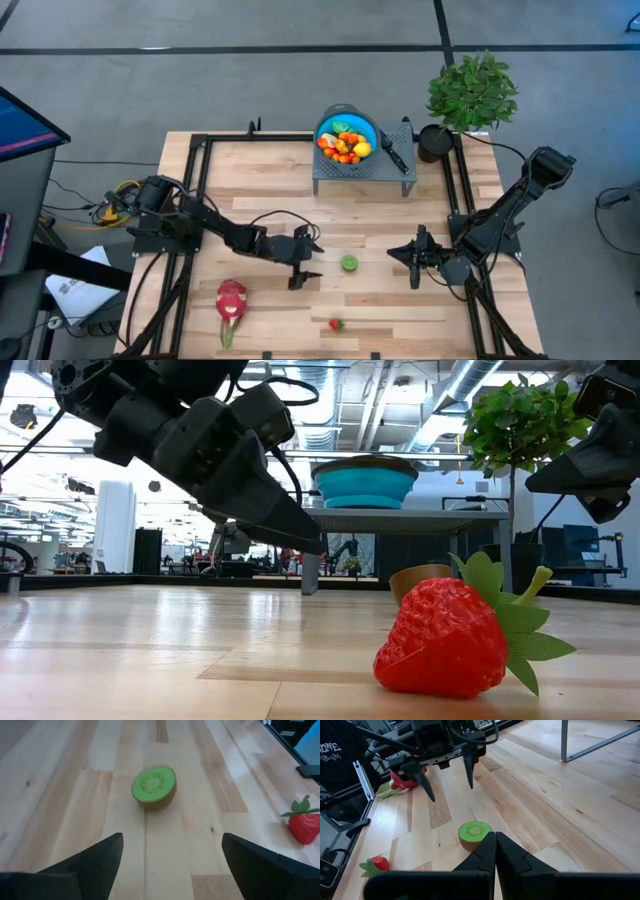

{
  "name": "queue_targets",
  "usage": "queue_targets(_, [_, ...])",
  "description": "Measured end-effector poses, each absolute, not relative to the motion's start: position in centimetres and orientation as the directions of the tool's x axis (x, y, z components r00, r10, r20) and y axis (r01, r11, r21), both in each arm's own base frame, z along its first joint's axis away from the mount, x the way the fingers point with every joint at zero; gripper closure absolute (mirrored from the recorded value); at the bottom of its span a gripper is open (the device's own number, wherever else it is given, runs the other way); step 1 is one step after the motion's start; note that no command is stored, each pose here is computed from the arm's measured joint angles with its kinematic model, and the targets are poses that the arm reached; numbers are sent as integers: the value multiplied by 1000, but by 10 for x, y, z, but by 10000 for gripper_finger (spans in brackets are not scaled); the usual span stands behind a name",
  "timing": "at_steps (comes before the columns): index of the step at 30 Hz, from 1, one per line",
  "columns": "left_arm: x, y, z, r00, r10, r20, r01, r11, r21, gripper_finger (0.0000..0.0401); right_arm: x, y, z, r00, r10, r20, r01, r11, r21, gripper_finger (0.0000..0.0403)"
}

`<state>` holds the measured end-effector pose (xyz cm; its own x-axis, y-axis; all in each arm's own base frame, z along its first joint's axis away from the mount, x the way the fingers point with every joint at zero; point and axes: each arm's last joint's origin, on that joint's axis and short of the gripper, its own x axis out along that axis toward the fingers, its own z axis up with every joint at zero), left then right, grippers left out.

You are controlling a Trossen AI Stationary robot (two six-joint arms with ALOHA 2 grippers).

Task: Pick & Place Fruit
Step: Put the kiwi into the strainer bowl

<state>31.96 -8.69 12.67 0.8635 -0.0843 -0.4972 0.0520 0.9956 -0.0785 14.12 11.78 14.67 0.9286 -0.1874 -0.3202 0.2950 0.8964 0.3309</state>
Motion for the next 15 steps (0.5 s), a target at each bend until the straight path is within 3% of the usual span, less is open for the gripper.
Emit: queue_targets(15, [343,-82,92,906,-101,-411,73,994,-83,66,141,118,147,928,-190,-320,297,897,329,403])
